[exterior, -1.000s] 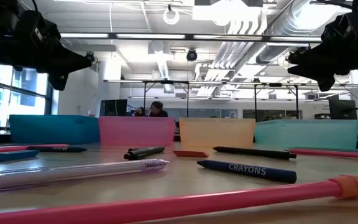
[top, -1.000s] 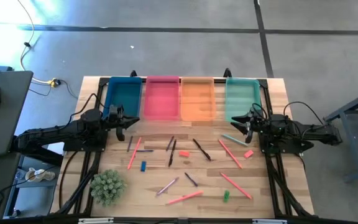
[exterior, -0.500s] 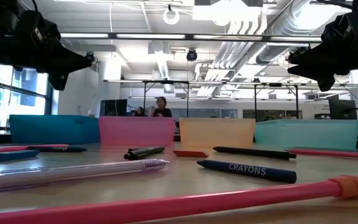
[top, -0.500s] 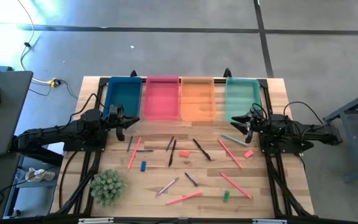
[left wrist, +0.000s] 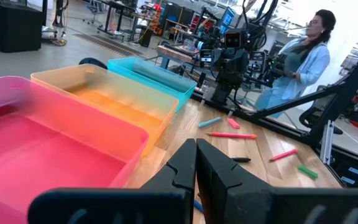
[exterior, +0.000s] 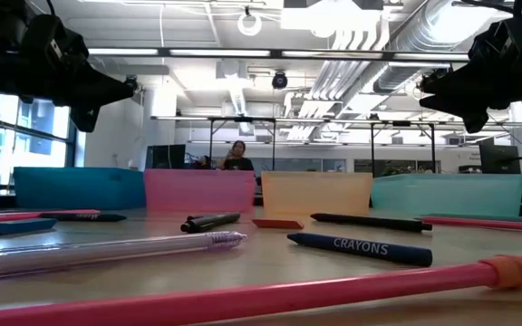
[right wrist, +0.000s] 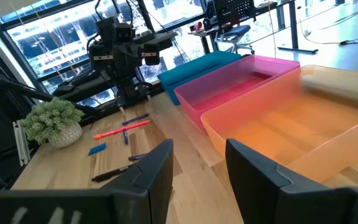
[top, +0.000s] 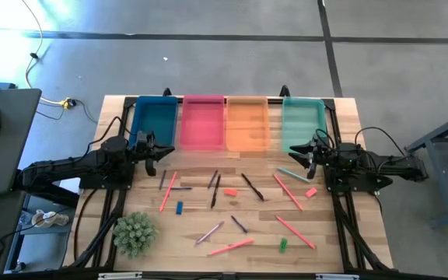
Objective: Sort crayons/erasers/pens/pencils in bins
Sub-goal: Put the blue pen into the green bin
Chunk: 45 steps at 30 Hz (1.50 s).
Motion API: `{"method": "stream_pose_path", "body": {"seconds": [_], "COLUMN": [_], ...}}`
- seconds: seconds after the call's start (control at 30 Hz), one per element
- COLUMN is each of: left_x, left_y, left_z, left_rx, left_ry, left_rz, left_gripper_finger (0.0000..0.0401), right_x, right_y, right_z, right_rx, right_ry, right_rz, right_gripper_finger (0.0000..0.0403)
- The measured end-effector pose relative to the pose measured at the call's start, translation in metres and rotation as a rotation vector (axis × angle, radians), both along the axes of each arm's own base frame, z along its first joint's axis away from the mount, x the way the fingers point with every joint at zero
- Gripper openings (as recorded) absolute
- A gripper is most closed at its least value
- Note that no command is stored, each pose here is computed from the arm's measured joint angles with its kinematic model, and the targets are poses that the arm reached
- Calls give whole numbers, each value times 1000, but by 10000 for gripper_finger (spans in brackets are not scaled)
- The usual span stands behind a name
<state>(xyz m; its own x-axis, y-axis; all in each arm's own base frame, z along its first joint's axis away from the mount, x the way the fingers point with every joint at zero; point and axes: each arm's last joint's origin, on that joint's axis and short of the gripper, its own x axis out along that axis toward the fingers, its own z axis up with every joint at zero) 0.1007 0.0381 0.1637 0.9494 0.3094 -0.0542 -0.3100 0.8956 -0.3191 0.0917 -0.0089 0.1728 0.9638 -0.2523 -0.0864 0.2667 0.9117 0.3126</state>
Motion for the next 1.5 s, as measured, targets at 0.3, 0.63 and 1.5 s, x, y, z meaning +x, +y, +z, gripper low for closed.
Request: {"method": "stream_pose_path", "body": {"seconds": [0.3,0.63,1.5], "left_x": [0,0,0], "left_y": [0,0,0], "left_z": [0,0,2], "left_rx": [-193,-256,-190], "left_ry": [-63,-84,-85], "left_rz": [11,15,9], "left_gripper_finger": [1,1,1], "right_x": [0,0,-6], "right_y": [0,-1,-3], "right_z": [0,1,73], "right_rx": [133,351,299], "right_ry": [-37,-110,-322], "right_rz": [-12,-75,-95], "right_gripper_finger": [140,140,140]}}
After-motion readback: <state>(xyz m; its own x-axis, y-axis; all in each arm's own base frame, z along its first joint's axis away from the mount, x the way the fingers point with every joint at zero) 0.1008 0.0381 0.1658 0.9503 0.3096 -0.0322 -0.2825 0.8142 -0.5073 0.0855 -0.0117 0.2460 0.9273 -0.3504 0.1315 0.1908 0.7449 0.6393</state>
